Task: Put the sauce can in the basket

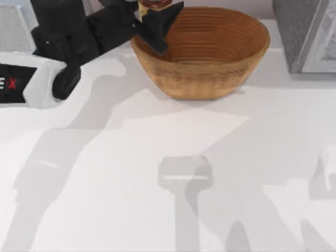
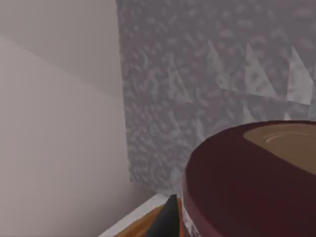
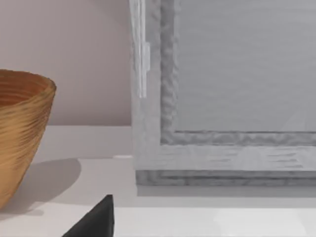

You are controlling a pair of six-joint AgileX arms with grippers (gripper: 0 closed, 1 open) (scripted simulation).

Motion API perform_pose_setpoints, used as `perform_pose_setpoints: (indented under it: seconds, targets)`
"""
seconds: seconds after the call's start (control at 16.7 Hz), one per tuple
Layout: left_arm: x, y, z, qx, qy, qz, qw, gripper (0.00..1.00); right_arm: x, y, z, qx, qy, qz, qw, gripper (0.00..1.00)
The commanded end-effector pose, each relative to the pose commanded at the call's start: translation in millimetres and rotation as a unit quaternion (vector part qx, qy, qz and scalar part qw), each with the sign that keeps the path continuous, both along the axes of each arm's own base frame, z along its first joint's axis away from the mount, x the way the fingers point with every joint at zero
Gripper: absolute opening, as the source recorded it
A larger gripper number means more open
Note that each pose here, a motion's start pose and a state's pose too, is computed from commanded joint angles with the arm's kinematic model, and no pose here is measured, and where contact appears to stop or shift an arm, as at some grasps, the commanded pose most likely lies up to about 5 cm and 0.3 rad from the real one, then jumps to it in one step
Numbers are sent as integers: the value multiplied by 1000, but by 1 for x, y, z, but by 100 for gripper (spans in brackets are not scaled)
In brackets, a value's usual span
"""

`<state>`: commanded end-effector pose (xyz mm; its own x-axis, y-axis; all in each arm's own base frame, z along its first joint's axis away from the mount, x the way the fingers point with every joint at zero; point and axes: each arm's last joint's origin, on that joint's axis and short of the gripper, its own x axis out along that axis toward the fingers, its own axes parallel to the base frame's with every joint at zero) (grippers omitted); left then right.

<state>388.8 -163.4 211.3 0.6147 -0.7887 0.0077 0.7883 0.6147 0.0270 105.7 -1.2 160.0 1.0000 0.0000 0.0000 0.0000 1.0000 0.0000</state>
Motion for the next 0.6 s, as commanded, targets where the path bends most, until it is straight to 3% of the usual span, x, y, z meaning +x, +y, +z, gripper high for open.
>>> perform_pose_setpoints:
  seconds: [0.24, 0.6]
  targets:
    - [7, -33, 20, -6, 10, 43, 999, 0, 0, 0, 0, 0, 0, 0, 1000, 100]
    - [8, -35, 24, -7, 9, 49, 999, 0, 0, 0, 0, 0, 0, 0, 1000, 100]
